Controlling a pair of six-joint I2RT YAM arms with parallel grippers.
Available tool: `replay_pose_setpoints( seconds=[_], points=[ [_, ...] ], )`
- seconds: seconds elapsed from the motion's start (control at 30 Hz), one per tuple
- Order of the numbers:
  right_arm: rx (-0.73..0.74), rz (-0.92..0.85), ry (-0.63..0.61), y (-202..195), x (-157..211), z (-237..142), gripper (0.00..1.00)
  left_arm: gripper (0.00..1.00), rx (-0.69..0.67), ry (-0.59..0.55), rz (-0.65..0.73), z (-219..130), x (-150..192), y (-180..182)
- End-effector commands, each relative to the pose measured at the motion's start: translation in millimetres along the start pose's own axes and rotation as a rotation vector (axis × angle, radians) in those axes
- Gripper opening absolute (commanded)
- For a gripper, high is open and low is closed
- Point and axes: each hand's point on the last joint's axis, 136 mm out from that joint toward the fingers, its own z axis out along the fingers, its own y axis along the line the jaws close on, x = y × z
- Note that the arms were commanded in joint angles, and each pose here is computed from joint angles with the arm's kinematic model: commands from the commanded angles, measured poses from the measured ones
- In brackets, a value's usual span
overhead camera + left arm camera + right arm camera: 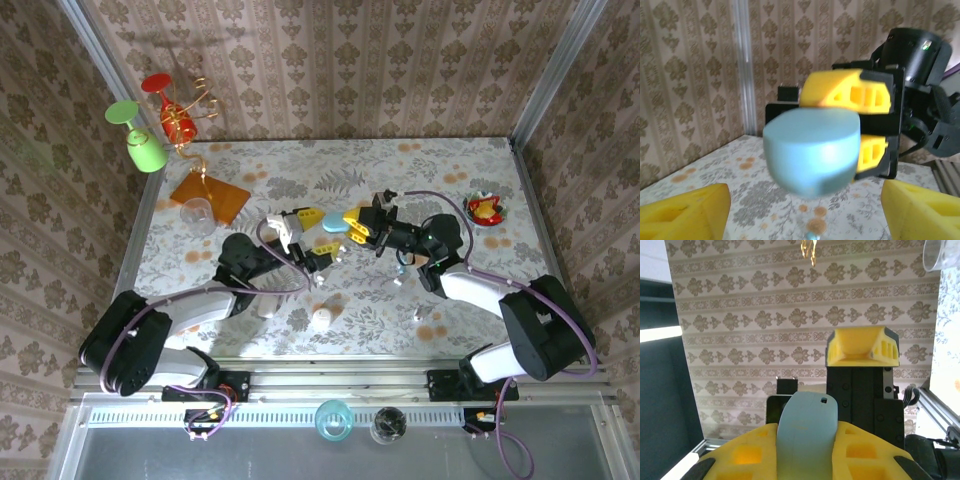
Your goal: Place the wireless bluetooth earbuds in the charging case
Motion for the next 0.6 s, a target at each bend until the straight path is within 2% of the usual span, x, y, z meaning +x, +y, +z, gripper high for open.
replay_pose_setpoints(
  seconds=[0.0, 0.13, 0.27, 0.57],
  points=[
    [-0.06, -0.078, 0.042, 23, 10, 4, 0.0, 0.78, 0.103, -0.081, 0.02, 5, -30, -13],
    [-0.061, -0.086, 0.041, 23, 11, 3, 0.0, 0.78, 0.134, -0.089, -0.024, 7, -32, -16],
    [-0.06, -0.085, 0.045, 23, 12, 3, 0.0, 0.69, 0.153, -0.086, -0.043, 11, -32, -17],
    [-0.057, -0.087, 0.053, 22, 14, 2, 0.0, 0.62, 0.148, -0.082, -0.069, 16, -29, -17]
  ],
)
